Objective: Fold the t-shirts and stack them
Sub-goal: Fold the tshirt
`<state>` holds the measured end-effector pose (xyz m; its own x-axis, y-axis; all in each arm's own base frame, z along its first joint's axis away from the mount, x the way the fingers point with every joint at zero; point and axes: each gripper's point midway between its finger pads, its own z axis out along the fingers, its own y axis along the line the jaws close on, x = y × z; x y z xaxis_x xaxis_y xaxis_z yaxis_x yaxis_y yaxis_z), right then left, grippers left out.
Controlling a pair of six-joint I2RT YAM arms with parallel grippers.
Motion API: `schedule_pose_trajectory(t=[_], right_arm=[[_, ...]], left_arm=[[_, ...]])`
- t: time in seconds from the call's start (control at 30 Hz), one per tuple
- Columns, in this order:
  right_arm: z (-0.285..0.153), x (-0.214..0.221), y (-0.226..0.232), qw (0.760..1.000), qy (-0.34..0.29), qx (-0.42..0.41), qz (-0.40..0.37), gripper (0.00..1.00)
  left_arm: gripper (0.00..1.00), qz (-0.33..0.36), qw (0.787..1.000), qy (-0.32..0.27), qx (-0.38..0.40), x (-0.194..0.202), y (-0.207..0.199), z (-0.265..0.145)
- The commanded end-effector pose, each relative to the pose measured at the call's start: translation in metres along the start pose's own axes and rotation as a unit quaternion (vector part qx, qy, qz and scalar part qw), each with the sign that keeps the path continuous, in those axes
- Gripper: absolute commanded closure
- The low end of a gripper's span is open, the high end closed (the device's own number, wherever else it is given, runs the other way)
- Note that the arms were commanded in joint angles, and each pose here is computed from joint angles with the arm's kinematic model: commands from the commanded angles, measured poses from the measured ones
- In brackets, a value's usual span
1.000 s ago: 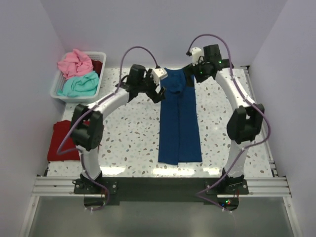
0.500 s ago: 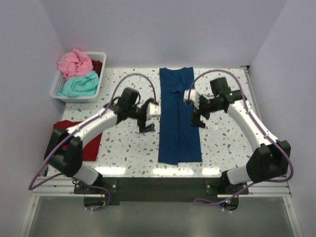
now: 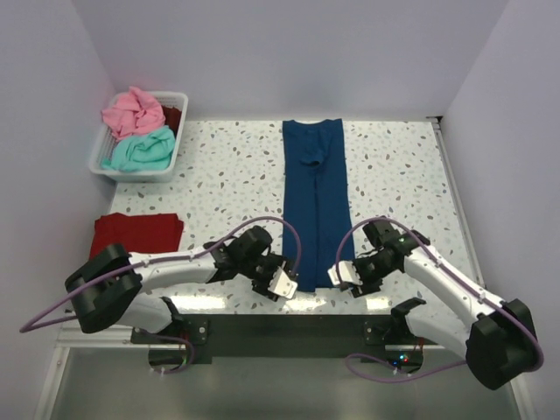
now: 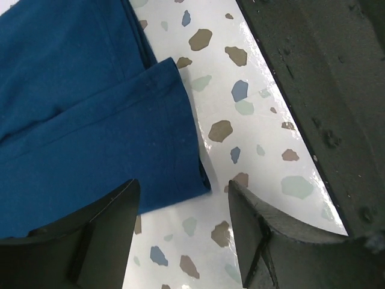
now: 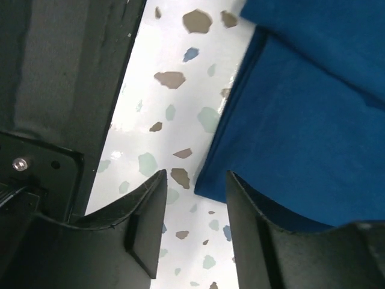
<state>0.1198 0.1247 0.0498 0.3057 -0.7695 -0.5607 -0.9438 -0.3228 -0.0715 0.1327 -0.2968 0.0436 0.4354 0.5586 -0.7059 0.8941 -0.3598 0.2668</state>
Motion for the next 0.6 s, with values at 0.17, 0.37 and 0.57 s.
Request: schedule_pose_trajectory(t=[0.17, 0.37, 0.57], right_arm=[[0.019, 0.019, -0.007, 0.997, 0.028, 0.001, -0.079, 0.59], [0.023, 0.027, -0.008, 0.996, 0.052, -0.004, -0.076, 0.62], [0.028, 0.042, -0.007, 0.992, 0.093, -0.022, -0.082, 0.67]], left_arm=[[0.45, 0.059, 0.998, 0.001, -0.012, 0.000, 0.018, 0.019], [0.56, 0.054, 0.997, 0.027, 0.037, 0.020, 0.001, 0.030], [0.68, 0.053, 0.996, 0.040, 0.063, 0.026, -0.002, 0.036]])
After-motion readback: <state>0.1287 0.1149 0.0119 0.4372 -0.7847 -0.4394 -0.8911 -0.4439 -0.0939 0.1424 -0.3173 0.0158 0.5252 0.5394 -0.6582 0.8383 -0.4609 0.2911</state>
